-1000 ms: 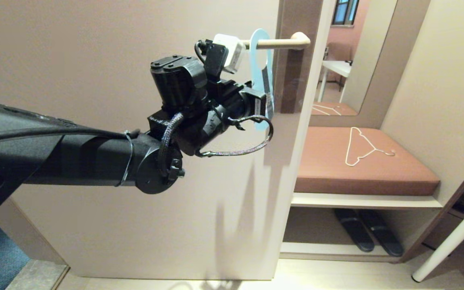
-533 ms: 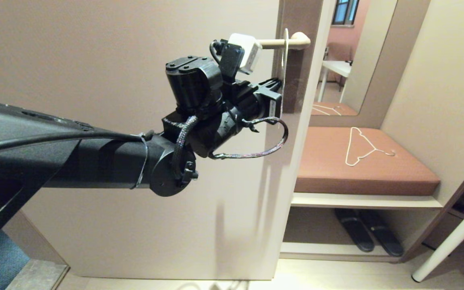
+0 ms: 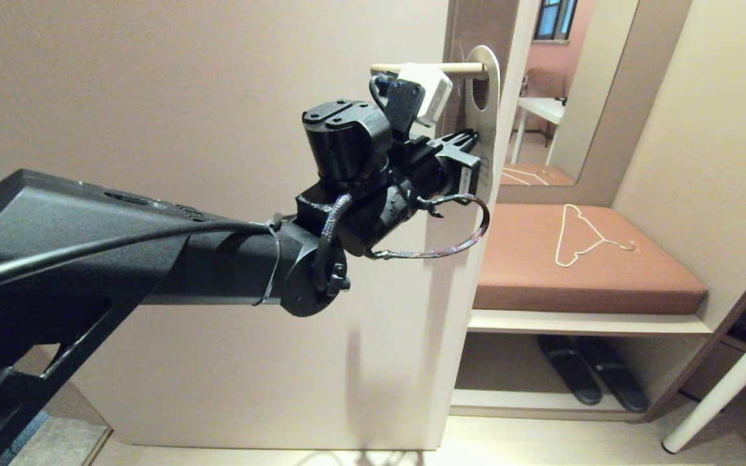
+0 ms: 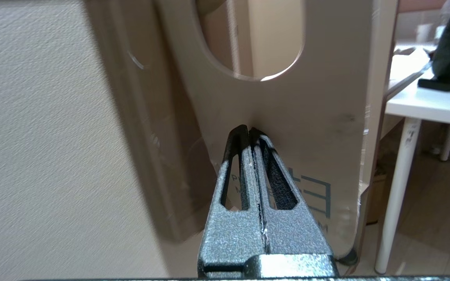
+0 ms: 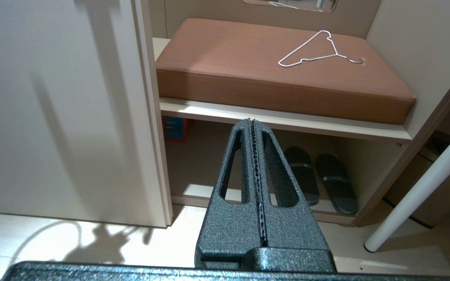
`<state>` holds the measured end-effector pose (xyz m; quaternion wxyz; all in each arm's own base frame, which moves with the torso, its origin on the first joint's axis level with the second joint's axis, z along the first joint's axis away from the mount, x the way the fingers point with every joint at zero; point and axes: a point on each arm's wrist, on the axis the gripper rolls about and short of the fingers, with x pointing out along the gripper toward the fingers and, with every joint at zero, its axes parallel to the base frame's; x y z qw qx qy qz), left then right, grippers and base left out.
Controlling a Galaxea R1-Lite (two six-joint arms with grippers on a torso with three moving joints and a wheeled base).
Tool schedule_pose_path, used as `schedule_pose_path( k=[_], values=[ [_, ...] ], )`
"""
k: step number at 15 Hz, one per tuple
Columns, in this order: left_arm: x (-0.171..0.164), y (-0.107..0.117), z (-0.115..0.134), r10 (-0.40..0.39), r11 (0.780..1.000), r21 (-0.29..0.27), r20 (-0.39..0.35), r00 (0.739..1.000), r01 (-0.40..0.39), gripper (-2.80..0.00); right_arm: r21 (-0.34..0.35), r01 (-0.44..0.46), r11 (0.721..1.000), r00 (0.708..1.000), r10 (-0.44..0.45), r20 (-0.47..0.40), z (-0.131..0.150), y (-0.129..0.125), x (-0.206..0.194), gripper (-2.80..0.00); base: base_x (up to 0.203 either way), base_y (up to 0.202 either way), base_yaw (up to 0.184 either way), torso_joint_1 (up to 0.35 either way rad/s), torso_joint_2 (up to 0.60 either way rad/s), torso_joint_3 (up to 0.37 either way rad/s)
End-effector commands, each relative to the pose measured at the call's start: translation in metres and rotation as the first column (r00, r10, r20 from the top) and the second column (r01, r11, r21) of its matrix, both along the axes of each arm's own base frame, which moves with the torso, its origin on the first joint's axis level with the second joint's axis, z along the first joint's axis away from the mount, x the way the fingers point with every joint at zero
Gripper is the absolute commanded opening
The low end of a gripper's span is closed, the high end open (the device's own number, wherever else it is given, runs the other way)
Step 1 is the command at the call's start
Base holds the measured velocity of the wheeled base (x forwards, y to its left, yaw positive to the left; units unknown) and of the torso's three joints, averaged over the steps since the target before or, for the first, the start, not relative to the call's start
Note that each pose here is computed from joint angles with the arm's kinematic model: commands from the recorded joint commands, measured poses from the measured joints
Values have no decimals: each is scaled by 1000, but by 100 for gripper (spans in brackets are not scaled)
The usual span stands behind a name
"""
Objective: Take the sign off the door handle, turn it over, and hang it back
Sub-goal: Hang the sign back with the other side facing out
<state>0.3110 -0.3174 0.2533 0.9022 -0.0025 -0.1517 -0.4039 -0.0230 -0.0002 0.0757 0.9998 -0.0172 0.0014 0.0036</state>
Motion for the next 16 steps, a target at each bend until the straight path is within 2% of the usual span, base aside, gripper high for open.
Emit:
schedule_pose_path(
  k=[1, 9, 16],
  values=[
    [3, -7, -3, -6, 1000, -8, 6, 1000, 6, -280, -1, 0, 1000, 1000, 0, 0, 0, 0, 0, -280, 0, 0, 0, 0, 0, 0],
    [-6, -26, -4, -51, 998, -20, 13, 999, 52, -280, -1, 0, 1000, 1000, 0, 0, 0, 0, 0, -280, 0, 0, 0, 0, 0, 0],
    [9, -26, -14, -24, 1000, -17, 7, 1000, 24, -280, 1, 0, 1000, 1000, 0, 0, 0, 0, 0, -280, 0, 0, 0, 0, 0, 0]
  ],
)
